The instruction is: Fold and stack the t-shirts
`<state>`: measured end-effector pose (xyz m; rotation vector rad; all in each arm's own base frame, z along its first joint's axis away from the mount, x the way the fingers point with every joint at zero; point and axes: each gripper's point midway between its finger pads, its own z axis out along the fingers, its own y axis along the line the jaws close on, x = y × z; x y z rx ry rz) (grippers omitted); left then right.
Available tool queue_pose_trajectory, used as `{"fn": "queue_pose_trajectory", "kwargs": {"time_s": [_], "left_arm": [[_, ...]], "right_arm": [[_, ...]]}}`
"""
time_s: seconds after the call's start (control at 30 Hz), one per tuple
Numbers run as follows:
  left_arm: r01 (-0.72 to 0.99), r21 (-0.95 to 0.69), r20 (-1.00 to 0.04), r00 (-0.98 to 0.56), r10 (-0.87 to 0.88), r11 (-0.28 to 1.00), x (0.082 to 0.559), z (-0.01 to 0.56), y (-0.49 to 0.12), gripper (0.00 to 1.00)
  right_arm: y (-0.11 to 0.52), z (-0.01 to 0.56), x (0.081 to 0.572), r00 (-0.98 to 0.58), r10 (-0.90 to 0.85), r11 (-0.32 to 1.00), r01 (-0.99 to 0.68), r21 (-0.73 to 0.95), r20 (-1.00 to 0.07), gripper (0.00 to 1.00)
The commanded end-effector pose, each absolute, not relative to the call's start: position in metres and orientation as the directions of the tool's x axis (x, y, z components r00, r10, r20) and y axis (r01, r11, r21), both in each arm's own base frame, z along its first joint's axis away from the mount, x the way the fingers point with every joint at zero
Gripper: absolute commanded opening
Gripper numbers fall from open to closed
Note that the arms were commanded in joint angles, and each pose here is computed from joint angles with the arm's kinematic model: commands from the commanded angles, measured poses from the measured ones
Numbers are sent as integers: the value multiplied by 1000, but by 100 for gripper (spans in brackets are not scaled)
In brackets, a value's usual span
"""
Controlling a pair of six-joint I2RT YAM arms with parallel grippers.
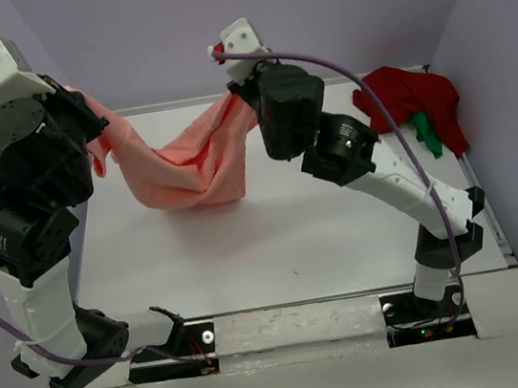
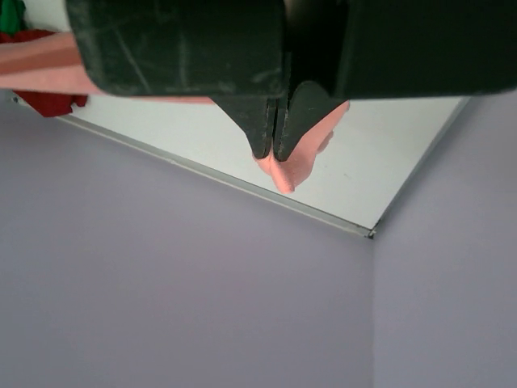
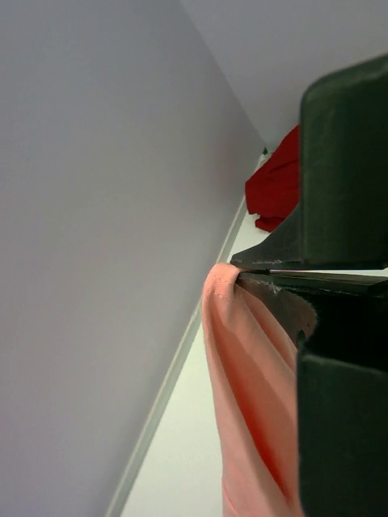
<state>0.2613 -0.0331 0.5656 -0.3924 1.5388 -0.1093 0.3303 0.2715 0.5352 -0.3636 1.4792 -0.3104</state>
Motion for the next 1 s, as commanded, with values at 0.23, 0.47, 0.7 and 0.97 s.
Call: {"fn": "queue_pose_trajectory", "kwargs": {"time_s": [0.23, 0.47, 0.7, 0.97], "left_arm": [[-357, -394, -901, 333, -279, 847, 214, 637, 40, 0], [-320, -330, -922, 309, -232, 888, 261, 641, 6, 0], [-176, -186, -982, 58, -178, 967, 374, 569, -87, 0], [-86, -88, -985, -144, -100, 992, 483, 475, -140, 0]], "right_arm": [[323, 554, 225, 132, -549, 835, 115, -538, -825, 0], [315, 534, 229, 98, -503, 861, 147, -487, -859, 0], [235, 511, 294, -73, -474, 806, 365, -466, -878, 0], [163, 488, 323, -156, -429, 720, 535, -441, -890, 0]]}}
